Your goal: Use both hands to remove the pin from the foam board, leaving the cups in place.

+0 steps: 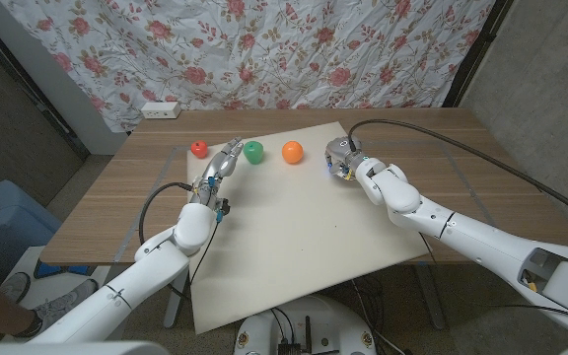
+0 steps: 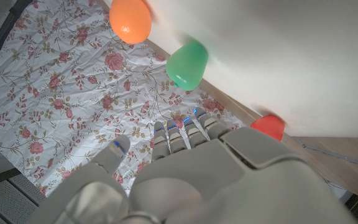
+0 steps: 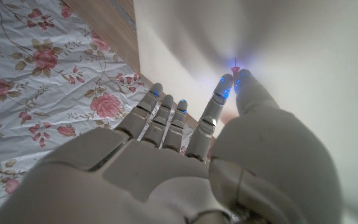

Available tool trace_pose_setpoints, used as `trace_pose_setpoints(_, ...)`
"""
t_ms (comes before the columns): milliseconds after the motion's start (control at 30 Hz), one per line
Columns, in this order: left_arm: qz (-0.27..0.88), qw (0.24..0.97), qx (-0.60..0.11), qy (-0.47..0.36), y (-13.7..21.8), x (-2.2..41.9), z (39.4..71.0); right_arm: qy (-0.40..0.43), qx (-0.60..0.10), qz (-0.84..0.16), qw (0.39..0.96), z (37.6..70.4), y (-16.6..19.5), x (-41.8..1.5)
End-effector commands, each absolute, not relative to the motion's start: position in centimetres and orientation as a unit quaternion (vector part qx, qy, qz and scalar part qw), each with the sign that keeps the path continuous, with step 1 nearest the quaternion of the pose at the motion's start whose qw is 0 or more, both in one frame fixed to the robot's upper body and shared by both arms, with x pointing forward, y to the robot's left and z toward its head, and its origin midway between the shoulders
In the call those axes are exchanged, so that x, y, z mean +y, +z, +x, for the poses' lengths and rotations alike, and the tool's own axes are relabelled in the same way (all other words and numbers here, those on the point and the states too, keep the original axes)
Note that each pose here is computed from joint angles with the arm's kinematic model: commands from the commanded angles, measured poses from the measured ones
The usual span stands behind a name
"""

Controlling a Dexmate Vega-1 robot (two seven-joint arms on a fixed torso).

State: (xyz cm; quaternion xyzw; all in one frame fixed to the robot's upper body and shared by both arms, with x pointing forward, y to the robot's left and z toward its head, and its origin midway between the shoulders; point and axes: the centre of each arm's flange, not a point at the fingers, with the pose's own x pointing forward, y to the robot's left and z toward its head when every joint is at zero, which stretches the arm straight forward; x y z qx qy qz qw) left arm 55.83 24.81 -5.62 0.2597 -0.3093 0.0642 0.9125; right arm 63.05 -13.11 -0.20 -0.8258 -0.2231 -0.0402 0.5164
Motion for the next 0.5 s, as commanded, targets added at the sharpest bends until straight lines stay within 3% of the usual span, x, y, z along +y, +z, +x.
trace_pose_setpoints(33, 0.266, 0.913, -0.302, 0.065, -5.94, 24.7, 55.93, -0.028, -0.221, -0.819, 0.529, 62.89, -0.13, -13.03)
trace_pose_setpoints(500, 0.267, 0.913, -0.301, 0.07, -6.1, 25.18, 55.62, -0.012, -0.226, -0.806, 0.547, 62.68, 0.45, -13.0)
